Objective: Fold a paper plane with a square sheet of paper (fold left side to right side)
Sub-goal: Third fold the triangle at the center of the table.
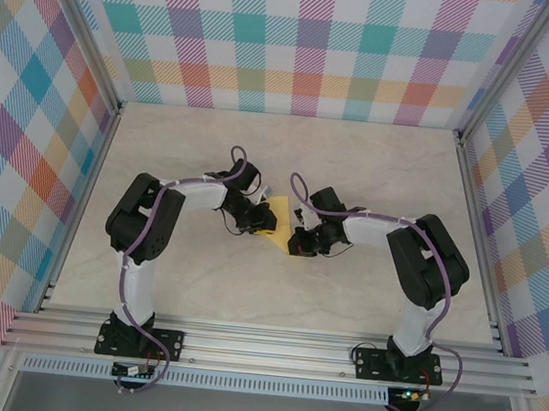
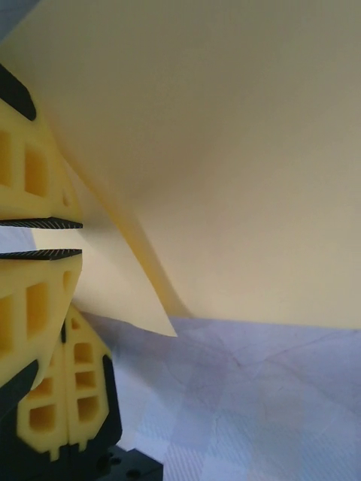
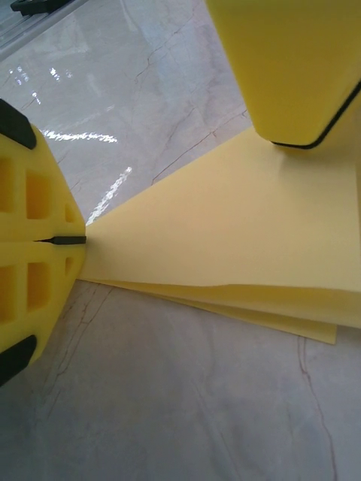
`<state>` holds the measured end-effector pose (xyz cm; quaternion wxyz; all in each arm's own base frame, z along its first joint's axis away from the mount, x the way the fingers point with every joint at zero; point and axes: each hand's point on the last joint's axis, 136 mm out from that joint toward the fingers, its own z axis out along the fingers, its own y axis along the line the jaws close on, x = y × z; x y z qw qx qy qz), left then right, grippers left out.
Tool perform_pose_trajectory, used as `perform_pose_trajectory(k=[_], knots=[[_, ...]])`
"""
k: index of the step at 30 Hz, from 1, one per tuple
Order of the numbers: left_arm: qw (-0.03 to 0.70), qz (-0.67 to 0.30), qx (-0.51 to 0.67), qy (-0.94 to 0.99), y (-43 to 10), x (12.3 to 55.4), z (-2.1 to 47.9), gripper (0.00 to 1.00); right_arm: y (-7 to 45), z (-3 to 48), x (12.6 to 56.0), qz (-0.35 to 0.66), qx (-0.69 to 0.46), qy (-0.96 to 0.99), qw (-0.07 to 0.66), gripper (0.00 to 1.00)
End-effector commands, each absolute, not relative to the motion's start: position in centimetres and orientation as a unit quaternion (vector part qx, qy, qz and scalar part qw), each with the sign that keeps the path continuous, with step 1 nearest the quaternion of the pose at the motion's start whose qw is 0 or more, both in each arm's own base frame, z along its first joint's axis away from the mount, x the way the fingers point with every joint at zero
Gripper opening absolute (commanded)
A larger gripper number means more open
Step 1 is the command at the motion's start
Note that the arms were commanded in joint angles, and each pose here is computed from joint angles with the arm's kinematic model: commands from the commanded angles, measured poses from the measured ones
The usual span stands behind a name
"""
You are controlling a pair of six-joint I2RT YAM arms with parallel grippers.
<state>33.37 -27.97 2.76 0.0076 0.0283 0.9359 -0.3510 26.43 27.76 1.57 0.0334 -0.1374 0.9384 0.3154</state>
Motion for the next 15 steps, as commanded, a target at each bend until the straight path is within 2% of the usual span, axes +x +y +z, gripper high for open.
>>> perform_pose_trajectory(k=[1, 10, 15], knots=[[0.005, -0.327, 0.031, 0.944, -27.5, 33.7, 1.7, 0.17, 25.9, 0.1, 24.8, 0.276, -0.110, 0.955, -0.014, 0.00], [-0.010, -0.302, 0.022, 0.953, -26.5, 33.1, -0.3, 0.16, 28.7, 6.3, 26.8, 0.340, -0.068, 0.938, 0.010, 0.00], [-0.013, -0.294, 0.022, 0.955, -26.4, 32.8, -0.7, 0.16, 30.4, 7.0, 27.9, 0.352, -0.053, 0.934, 0.006, 0.00]])
